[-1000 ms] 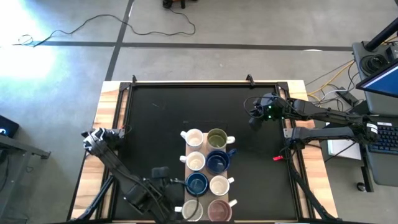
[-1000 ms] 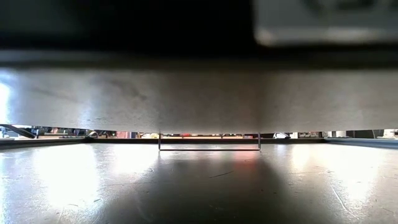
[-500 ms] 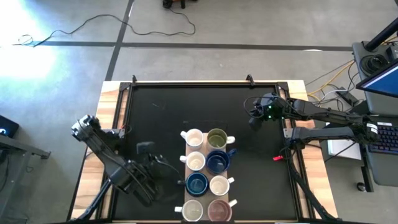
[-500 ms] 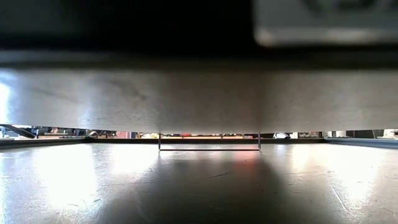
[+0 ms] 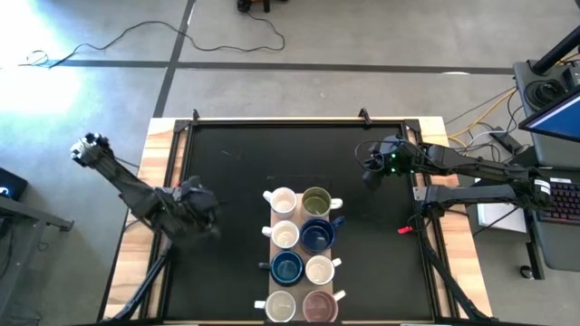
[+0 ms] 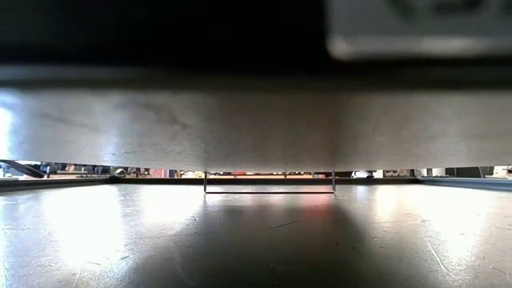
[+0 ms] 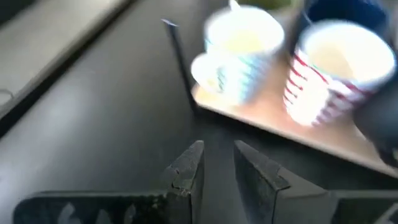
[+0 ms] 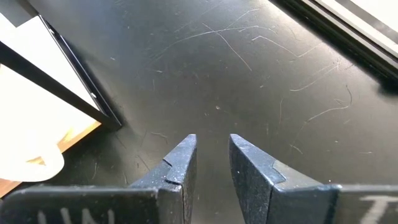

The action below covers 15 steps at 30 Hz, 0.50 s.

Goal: Place coffee mugs
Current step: Return to Home Position

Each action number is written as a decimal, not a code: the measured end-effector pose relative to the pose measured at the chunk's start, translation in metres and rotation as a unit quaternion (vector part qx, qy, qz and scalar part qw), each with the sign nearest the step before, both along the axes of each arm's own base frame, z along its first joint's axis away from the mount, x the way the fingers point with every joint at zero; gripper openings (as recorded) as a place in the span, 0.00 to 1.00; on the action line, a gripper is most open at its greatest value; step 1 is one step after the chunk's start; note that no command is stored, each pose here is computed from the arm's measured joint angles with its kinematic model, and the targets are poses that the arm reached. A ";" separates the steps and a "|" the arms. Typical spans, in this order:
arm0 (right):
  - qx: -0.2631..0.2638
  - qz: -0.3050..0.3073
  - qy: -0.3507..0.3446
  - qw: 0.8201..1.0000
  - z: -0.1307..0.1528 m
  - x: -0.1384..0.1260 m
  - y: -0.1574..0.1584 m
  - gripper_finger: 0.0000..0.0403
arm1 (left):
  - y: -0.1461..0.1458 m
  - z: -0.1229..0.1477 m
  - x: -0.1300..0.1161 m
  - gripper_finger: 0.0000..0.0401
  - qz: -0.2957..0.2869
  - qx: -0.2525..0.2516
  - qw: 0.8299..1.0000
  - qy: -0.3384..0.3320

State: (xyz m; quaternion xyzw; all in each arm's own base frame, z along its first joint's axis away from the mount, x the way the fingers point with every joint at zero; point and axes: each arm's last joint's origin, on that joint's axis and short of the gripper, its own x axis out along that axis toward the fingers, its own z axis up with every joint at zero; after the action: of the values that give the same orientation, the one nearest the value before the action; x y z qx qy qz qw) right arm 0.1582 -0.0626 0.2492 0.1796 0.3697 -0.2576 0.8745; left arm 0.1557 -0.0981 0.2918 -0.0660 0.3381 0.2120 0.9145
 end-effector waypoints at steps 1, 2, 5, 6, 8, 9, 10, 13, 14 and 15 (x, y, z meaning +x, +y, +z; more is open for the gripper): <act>0.000 0.000 0.000 1.000 0.000 0.000 0.000 0.21 | 0.007 -0.005 -0.005 0.17 0.009 0.004 1.000 -0.025; 0.000 0.000 0.000 1.000 0.000 0.000 0.000 0.21 | 0.014 -0.009 -0.010 0.17 0.017 0.008 0.999 -0.048; 0.000 0.000 0.000 1.000 0.000 0.000 0.000 0.21 | 0.030 -0.024 -0.024 0.17 0.021 0.023 0.994 -0.101; 0.000 0.000 0.000 1.000 0.000 0.000 0.000 0.21 | 0.034 -0.031 -0.028 0.17 0.013 0.028 0.994 -0.108; 0.000 0.000 0.000 1.000 0.000 0.000 0.000 0.21 | 0.040 -0.041 -0.033 0.17 -0.006 0.034 0.990 -0.138; 0.000 0.000 0.000 1.000 0.000 0.000 0.000 0.21 | 0.042 -0.045 -0.034 0.17 -0.016 0.041 0.987 -0.155; 0.000 0.000 0.000 1.000 0.000 0.000 0.000 0.21 | 0.044 -0.050 -0.036 0.17 -0.031 0.050 0.984 -0.170; 0.000 0.000 0.000 1.000 0.000 0.000 0.000 0.21 | 0.046 -0.063 -0.036 0.17 -0.110 0.070 0.968 -0.216; 0.000 0.000 0.000 1.000 0.000 0.000 0.000 0.21 | 0.046 -0.067 -0.036 0.17 -0.139 0.081 0.960 -0.229; 0.000 0.000 0.000 1.000 0.000 0.000 0.000 0.21 | 0.047 -0.072 -0.036 0.17 -0.166 0.089 0.951 -0.246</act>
State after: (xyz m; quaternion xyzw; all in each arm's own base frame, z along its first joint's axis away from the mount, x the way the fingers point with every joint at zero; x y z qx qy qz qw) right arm 0.1582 -0.0626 0.2492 0.1796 0.3697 -0.2576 0.8745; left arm 0.1196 -0.0512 0.2203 0.0230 0.0885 0.0638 0.9938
